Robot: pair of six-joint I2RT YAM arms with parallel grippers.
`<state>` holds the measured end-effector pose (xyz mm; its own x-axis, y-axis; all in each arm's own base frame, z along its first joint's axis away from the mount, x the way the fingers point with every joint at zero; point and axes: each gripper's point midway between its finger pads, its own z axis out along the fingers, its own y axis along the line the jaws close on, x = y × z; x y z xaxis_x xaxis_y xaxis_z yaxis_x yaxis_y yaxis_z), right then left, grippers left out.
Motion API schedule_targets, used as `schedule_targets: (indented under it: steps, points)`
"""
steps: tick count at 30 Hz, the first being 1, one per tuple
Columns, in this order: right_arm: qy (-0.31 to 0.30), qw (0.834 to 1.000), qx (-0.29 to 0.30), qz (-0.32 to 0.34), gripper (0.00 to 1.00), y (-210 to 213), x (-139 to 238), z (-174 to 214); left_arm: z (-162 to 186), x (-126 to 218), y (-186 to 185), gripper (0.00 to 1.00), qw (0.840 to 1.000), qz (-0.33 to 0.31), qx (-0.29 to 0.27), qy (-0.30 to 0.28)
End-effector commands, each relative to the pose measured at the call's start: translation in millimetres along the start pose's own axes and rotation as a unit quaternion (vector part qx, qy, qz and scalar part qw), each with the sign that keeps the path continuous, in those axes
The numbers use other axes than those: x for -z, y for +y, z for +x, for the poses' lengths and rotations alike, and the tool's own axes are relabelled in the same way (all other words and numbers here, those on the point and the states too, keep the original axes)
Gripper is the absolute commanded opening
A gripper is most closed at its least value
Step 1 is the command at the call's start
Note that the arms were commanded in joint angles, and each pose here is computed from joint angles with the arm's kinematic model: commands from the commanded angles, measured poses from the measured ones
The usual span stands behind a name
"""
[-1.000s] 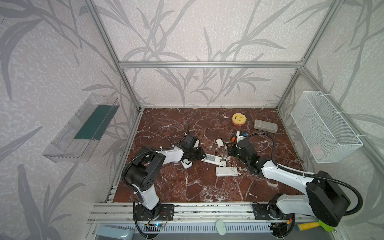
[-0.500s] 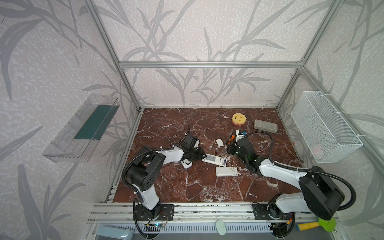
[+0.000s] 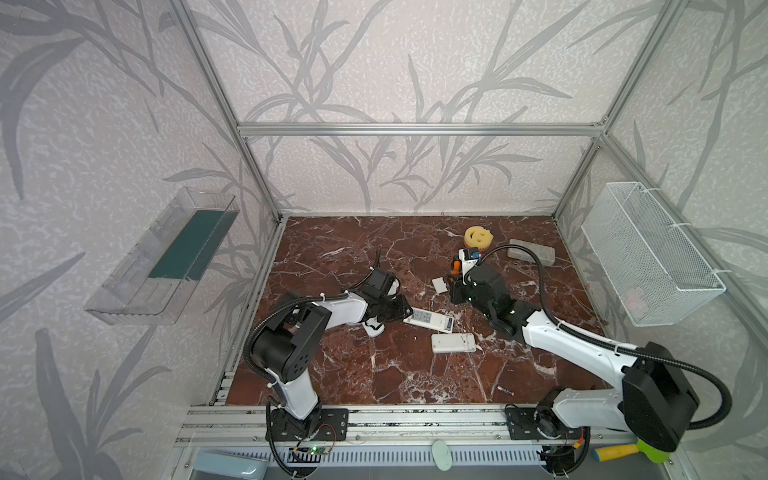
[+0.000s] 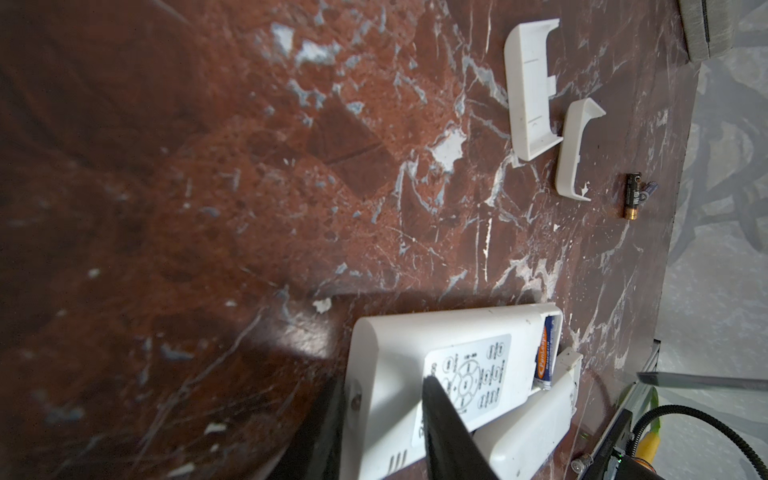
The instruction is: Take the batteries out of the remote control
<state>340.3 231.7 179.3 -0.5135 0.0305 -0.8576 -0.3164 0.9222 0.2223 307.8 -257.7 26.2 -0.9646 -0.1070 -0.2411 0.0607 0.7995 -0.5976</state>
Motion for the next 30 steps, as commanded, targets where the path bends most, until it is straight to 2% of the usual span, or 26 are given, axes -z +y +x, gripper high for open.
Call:
schedule_targets:
  steps: [1, 12, 19, 27, 30]
  points:
    - [0.034, 0.998, 0.055, 0.014, 0.00, 3, -8, 13, 28, -8, 22, 0.35, 0.998, -0.038, 0.018, 0.049]
    - [0.095, 0.986, 0.130, 0.034, 0.00, 17, -25, 39, 29, -9, 24, 0.35, 0.998, -0.041, 0.017, 0.052]
    - [0.113, 0.982, 0.146, 0.029, 0.00, 25, -32, 52, 31, -10, 25, 0.35, 0.997, -0.043, 0.018, 0.055]
    - [0.143, 0.955, 0.251, 0.061, 0.00, 32, -37, 67, 32, -10, 27, 0.35, 0.997, -0.043, 0.020, 0.054]
    - [0.144, 0.940, 0.300, 0.075, 0.00, 36, -38, 70, 33, -11, 28, 0.35, 0.997, -0.045, 0.020, 0.054]
